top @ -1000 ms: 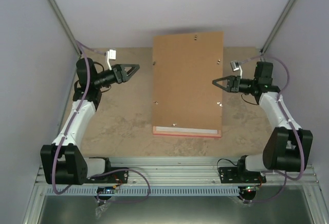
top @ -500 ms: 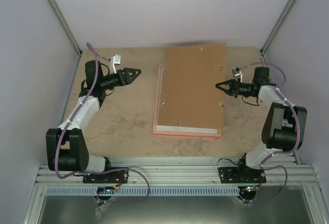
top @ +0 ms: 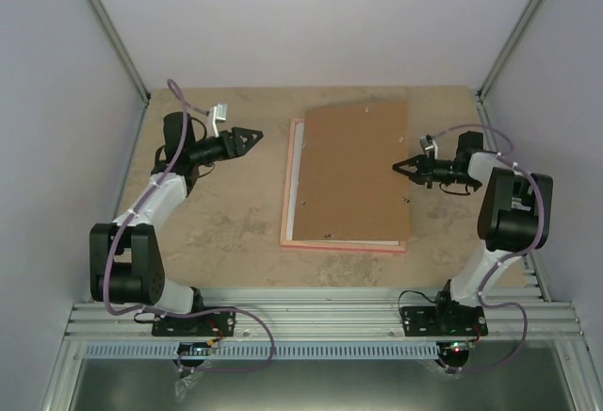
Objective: Put the photo into the frame
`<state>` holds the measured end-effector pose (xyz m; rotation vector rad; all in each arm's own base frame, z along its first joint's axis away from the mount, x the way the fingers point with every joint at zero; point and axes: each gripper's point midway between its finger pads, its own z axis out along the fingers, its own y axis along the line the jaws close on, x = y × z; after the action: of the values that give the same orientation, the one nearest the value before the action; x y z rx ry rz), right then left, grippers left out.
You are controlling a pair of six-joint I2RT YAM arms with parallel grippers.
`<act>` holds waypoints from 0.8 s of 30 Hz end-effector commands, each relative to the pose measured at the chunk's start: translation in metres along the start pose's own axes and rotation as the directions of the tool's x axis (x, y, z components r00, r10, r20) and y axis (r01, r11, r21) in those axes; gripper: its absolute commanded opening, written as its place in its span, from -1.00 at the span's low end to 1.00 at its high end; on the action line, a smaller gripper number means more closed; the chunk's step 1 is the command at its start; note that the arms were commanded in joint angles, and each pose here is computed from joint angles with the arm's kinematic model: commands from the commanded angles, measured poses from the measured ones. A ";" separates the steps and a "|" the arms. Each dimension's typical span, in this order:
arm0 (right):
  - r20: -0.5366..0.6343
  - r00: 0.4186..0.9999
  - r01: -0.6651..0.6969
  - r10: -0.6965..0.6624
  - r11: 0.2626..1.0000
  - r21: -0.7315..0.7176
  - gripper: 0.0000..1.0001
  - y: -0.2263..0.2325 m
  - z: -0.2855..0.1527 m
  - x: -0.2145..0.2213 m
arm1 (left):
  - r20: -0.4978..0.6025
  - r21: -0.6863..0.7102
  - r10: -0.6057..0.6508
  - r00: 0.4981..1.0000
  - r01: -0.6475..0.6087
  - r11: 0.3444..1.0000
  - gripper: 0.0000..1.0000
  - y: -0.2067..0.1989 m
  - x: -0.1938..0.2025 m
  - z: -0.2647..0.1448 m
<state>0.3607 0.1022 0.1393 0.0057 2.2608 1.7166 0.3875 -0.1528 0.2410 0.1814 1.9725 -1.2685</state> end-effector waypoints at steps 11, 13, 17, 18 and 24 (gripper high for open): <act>-0.044 0.991 -0.126 0.123 0.987 -0.096 -0.99 -0.025 0.012 -0.006 | -0.025 0.033 0.008 1.000 -0.007 0.999 0.34 0.007 0.008 0.013; -0.058 0.990 -0.130 0.125 0.987 -0.095 -0.99 -0.030 0.016 -0.006 | -0.032 0.033 -0.003 0.999 0.004 0.999 0.33 0.011 0.010 0.016; -0.076 0.987 -0.146 0.139 0.984 -0.098 -0.99 -0.041 0.022 -0.007 | -0.043 0.028 -0.022 0.999 0.024 0.999 0.33 0.018 0.014 0.019; -0.082 0.986 -0.154 0.147 0.983 -0.100 -0.99 -0.042 0.024 -0.006 | -0.047 0.028 -0.024 0.999 0.025 0.999 0.33 0.019 0.016 0.020; -0.105 0.988 -0.124 0.115 0.988 -0.091 -0.99 -0.051 0.033 -0.005 | -0.067 0.017 -0.043 0.997 0.044 0.999 0.31 0.029 0.022 0.026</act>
<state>0.3812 0.1095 0.0765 0.1116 2.3427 1.8841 0.3991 -0.1605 0.2040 0.1544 2.0417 -1.3097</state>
